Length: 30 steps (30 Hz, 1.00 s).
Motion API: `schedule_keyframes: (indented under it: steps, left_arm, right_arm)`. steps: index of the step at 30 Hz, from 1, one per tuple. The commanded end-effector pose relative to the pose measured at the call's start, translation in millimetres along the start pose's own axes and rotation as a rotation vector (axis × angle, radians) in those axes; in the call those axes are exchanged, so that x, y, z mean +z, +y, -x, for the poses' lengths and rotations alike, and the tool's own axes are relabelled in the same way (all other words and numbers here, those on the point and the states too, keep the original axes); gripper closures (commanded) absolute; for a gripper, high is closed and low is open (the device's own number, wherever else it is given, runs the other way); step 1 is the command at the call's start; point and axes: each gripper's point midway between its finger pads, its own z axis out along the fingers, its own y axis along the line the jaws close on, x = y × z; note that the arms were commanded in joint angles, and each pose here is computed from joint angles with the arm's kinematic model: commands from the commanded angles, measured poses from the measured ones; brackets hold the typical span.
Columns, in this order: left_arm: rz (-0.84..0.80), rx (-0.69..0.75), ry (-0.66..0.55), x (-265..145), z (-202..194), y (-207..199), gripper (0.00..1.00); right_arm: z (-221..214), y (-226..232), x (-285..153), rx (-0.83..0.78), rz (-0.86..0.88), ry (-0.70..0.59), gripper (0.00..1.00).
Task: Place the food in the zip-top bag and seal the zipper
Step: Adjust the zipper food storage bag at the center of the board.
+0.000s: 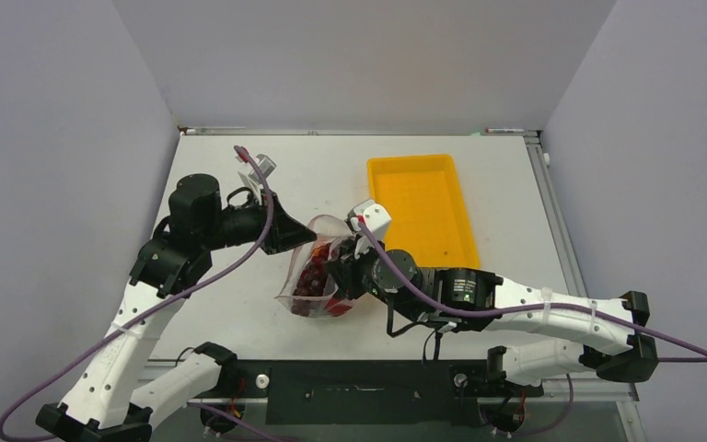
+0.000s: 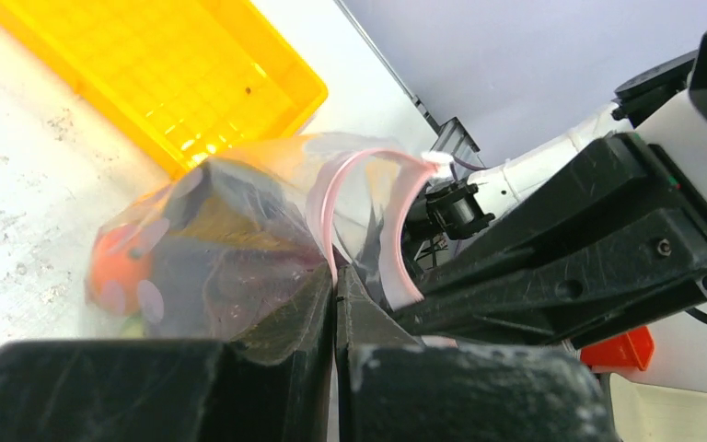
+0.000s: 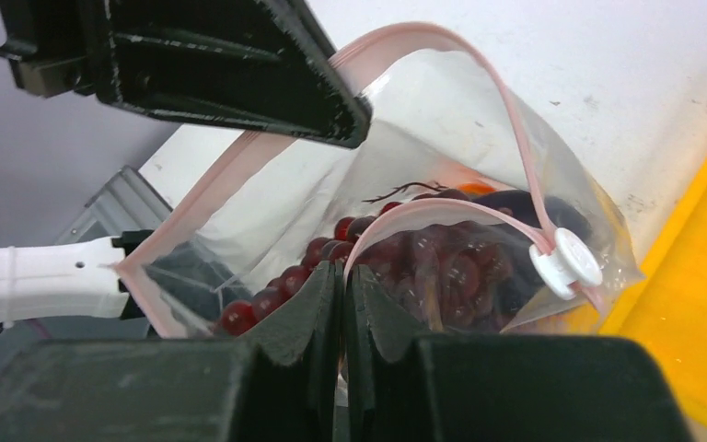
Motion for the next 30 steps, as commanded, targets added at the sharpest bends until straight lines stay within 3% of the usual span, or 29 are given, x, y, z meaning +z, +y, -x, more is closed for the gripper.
schedule_keyframes:
  steps: [1, 12, 19, 24, 30]
  left_arm:
    - [-0.074, 0.091, -0.037, -12.8, 13.1, -23.5, 1.00]
    - [-0.093, 0.038, 0.055, 6.1, -23.7, 5.5, 1.00]
    - [-0.128, 0.012, 0.122, 14.7, -43.4, 9.2, 1.00]
    - [-0.139, 0.039, 0.152, 14.6, -50.6, 0.6, 1.00]
    - [-0.101, 0.065, 0.176, 12.2, -56.7, 1.4, 1.00]
  right_arm:
    - [28.4, 10.4, -4.8, 0.079, -0.027, -0.132, 0.95]
    - [-4.7, -13.7, 2.0, 0.098, -0.130, -0.119, 0.93]
    - [-4.4, -19.6, -5.5, 0.039, -0.151, -0.083, 0.80]
    - [5.1, -20.5, -16.1, -0.001, -0.143, -0.069, 0.58]
    - [20.8, -31.1, -39.9, -0.063, -0.136, -0.082, 0.46]
